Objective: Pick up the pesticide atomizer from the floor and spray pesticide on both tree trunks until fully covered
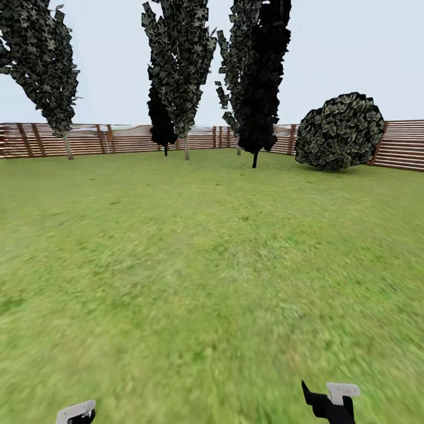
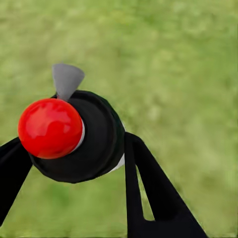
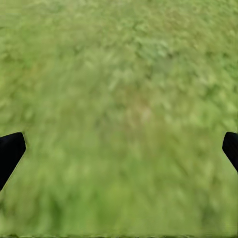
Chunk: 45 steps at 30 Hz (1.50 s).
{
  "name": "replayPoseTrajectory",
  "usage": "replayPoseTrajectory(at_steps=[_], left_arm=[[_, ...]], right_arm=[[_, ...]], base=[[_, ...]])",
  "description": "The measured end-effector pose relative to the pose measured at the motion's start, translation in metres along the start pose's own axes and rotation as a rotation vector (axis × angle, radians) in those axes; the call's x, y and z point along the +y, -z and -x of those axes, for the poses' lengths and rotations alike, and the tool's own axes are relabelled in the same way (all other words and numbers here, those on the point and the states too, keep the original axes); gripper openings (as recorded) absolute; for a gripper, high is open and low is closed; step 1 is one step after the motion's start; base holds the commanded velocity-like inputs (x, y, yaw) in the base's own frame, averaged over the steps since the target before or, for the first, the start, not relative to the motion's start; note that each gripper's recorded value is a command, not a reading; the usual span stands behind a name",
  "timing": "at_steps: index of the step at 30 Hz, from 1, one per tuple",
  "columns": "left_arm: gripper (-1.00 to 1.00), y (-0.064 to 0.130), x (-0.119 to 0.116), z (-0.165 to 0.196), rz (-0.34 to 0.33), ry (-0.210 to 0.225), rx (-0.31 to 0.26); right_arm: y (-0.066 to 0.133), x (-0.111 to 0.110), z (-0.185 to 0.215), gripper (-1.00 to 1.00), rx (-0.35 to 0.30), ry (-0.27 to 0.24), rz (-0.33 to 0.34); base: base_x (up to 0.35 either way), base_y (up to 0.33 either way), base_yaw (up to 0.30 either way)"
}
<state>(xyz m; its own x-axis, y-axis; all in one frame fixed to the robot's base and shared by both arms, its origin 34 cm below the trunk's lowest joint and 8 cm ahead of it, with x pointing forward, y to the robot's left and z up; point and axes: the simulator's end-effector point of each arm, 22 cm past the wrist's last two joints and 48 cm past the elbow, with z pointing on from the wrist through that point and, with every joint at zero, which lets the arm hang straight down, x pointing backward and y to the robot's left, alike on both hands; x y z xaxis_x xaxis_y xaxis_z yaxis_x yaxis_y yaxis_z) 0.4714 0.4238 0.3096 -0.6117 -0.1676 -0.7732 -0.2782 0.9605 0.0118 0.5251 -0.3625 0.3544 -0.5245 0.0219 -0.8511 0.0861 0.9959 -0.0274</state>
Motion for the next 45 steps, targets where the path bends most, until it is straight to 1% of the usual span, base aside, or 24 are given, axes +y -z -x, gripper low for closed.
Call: replayPoseTrajectory(at_steps=[7,11,45], left_arm=[[-1.0,0.0001,0.0001,-0.0002,0.0,0.0,0.0],[-1.0,0.0002,0.0001,-0.0001,0.0,0.0,0.0],[-1.0,0.0003,0.0007,-0.0004,-0.001,-0.004,0.002]], right_arm=[[0.0,0.0,0.0,1.0,0.0,0.0,0.0],[0.0001,0.0,0.0001,1.0,0.0,0.0,0.0],[0.0003,-0.0001,-0.0001,1.0,0.0,0.0,0.0]], base=[[-0.28,0.0,0.281],[-0.149,0.0,0.281],[-0.003,0.0,0.281]])
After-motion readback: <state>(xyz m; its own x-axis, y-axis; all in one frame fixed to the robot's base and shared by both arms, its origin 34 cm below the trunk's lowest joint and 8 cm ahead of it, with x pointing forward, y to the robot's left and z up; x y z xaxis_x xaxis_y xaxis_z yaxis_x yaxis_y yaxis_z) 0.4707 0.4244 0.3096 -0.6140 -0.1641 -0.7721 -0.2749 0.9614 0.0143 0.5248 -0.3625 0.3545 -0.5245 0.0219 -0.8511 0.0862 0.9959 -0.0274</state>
